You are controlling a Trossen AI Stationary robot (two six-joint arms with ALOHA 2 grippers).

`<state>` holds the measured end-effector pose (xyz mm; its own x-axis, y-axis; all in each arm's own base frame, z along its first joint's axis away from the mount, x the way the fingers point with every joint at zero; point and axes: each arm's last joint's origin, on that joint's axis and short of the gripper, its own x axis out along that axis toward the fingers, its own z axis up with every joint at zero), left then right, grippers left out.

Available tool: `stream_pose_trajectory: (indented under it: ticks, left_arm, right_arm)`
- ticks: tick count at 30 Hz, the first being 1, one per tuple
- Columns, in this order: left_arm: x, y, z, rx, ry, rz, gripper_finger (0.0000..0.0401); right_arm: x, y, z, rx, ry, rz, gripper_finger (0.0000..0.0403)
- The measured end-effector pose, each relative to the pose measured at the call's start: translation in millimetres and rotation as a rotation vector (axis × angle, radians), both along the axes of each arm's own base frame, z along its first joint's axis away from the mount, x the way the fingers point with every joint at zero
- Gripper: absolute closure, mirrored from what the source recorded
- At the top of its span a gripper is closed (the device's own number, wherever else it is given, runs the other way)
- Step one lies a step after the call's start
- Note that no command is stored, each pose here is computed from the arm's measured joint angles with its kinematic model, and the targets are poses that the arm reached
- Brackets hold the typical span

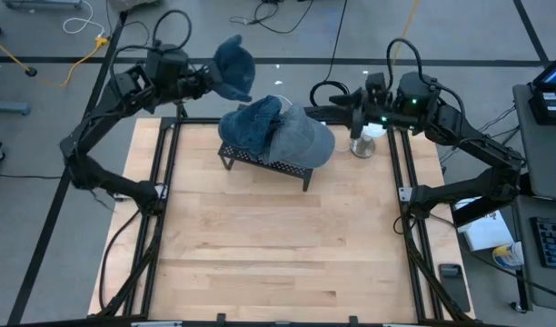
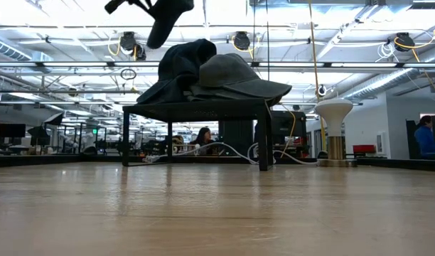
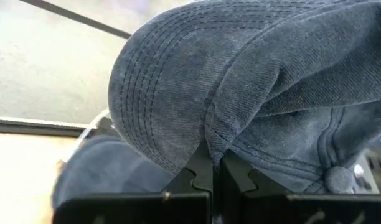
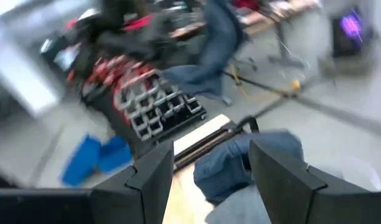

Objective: Pick & Place hat
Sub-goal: Stack the blue cap on the stacked blue cap on the shelf

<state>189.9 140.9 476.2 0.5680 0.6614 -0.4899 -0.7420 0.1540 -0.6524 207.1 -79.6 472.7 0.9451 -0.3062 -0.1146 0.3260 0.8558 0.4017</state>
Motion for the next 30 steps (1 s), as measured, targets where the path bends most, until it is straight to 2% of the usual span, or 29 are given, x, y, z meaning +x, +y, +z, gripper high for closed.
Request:
stream_pose_trajectory:
  ticks: [3, 6, 12, 16, 23, 30]
  left_arm:
    - [10, -1, 10, -0.010, 0.016, -0.077, 0.0401]
    - [20, -2, 19, -0.016, 0.025, -0.146, 0.0401]
    - [40, -6, 30, -0.002, 0.050, -0.252, 0.0401]
    - [53, -10, 29, 0.004, 0.076, -0.299, 0.0401]
    - [63, -19, 27, 0.018, 0.102, -0.346, 0.0401]
    - [67, -28, 27, 0.046, 0.125, -0.374, 0.0401]
  right_arm:
    - [1, -2, -3, 0.205, -0.045, -0.079, 0.0202]
    - [4, -3, -3, 0.335, -0.096, -0.086, 0.0194]
    - [18, 4, 3, 0.489, -0.234, -0.034, 0.0149]
    - [36, 11, 3, 0.577, -0.306, 0.004, 0.0126]
    - [74, 18, -5, 0.566, -0.390, -0.011, 0.0125]
    - [109, 20, -29, 0.628, -0.366, -0.045, 0.0132]
